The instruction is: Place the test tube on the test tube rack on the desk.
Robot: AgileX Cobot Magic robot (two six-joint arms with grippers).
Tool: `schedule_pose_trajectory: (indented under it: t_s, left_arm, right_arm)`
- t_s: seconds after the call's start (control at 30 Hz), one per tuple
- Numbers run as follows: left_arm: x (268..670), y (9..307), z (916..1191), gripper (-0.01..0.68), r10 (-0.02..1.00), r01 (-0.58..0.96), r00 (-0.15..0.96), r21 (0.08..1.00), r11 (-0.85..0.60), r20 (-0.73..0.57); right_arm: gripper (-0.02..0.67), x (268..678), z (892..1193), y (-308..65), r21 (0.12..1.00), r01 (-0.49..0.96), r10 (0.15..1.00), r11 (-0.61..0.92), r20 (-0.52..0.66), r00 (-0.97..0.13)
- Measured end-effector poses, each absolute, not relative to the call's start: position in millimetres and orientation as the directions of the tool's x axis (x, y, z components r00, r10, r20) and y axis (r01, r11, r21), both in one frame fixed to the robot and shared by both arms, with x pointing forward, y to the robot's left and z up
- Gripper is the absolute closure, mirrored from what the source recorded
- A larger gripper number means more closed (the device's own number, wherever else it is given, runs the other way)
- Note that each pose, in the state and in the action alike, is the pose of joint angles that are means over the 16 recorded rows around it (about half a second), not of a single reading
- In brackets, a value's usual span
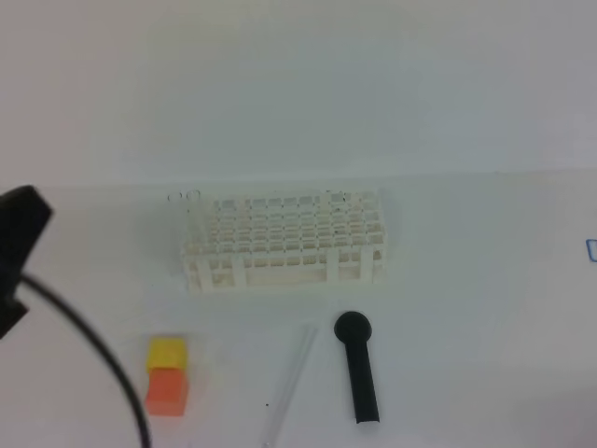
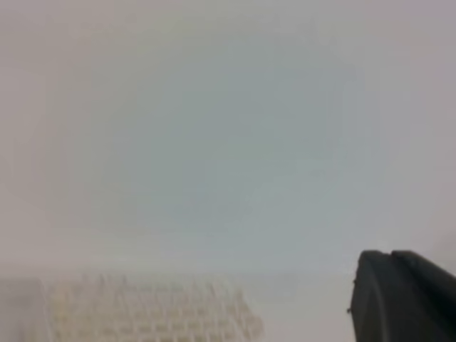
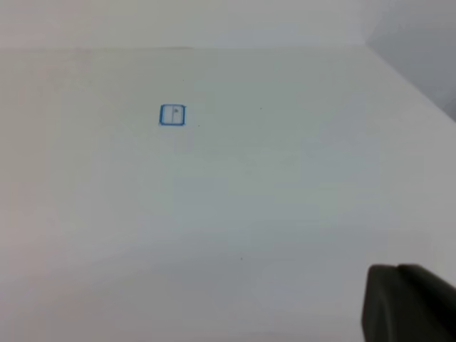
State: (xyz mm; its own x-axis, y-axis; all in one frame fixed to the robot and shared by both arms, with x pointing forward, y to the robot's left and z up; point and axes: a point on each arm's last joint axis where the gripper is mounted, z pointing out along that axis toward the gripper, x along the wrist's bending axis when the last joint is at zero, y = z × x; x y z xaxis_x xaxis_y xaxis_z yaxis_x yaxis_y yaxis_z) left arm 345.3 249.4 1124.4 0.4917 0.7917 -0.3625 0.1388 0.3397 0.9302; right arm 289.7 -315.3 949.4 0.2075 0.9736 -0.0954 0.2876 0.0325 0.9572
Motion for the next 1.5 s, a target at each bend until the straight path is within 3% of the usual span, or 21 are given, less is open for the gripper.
schedule_pose_trajectory:
  t_s: [0.23,0.47,0.97,1.27,1.5]
  left_arm:
    - [400.3,226.8,1095.0,0.674,0.736,0.474,0.481,0.847,0.239,-0.477]
    - [428.8,215.7,1073.5,0.674,0.678,0.632,0.425,0.733,0.252,-0.600]
    - [431.2,202.4,1059.6,0.673,0.643,0.713,0.453,0.684,0.154,-0.617]
    - [431.4,179.0,1054.4,0.673,0.648,0.745,0.434,0.654,0.133,-0.626]
    - [438.5,153.2,1059.0,0.673,0.598,0.731,0.538,0.682,0.020,-0.594]
  right_arm:
    - [0.650,289.7,949.4,-315.3,0.957,0.288,0.974,0.033,-0.095,0.207]
    - [0.650,289.7,949.4,-315.3,0.957,0.288,0.974,0.033,-0.095,0.207]
    - [0.650,289.7,949.4,-315.3,0.957,0.288,0.974,0.033,-0.095,0.207]
    - [0.650,289.7,949.4,-315.3,0.957,0.287,0.974,0.033,-0.095,0.207]
    - [0.650,289.7,949.5,-315.3,0.957,0.287,0.974,0.033,-0.095,0.207]
